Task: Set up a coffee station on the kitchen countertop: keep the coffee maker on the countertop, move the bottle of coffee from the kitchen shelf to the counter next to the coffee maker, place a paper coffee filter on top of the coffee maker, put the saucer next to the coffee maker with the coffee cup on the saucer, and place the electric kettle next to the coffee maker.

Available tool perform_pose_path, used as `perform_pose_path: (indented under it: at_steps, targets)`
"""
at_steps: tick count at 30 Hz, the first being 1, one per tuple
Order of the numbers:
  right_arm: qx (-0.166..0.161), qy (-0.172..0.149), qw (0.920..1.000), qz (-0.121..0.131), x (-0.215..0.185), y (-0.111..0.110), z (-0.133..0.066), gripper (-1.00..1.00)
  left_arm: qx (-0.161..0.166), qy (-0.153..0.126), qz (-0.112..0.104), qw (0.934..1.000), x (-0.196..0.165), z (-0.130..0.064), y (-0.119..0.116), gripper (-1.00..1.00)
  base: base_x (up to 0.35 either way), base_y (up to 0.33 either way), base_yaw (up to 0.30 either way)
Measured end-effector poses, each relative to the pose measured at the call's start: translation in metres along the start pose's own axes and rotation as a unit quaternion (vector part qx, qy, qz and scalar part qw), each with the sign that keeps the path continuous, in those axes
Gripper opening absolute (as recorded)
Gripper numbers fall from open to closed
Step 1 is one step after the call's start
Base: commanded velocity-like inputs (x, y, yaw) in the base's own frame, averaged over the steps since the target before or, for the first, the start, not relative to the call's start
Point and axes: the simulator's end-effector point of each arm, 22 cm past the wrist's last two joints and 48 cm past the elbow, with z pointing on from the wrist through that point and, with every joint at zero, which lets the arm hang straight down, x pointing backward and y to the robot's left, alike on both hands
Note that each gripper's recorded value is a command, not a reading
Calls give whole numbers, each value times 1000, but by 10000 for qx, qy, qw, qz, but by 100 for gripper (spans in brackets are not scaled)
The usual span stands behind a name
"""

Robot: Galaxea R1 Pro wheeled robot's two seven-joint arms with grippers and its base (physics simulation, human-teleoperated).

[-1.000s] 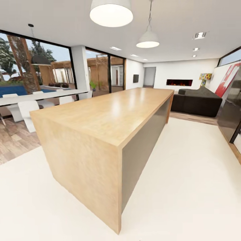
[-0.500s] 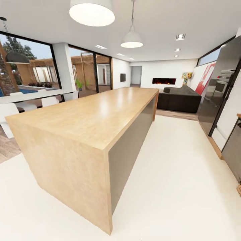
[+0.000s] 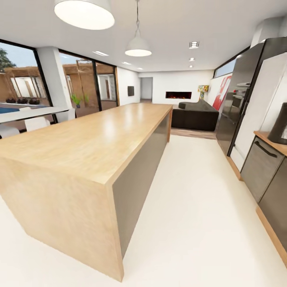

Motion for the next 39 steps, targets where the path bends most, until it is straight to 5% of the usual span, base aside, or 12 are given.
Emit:
perform_pose_path:
  at_steps: [39]
  targets:
    - [5,139,9999,3,14,1,-52,100,-2,143,-4,9999,16,-52,-1,100,0,0,-255]
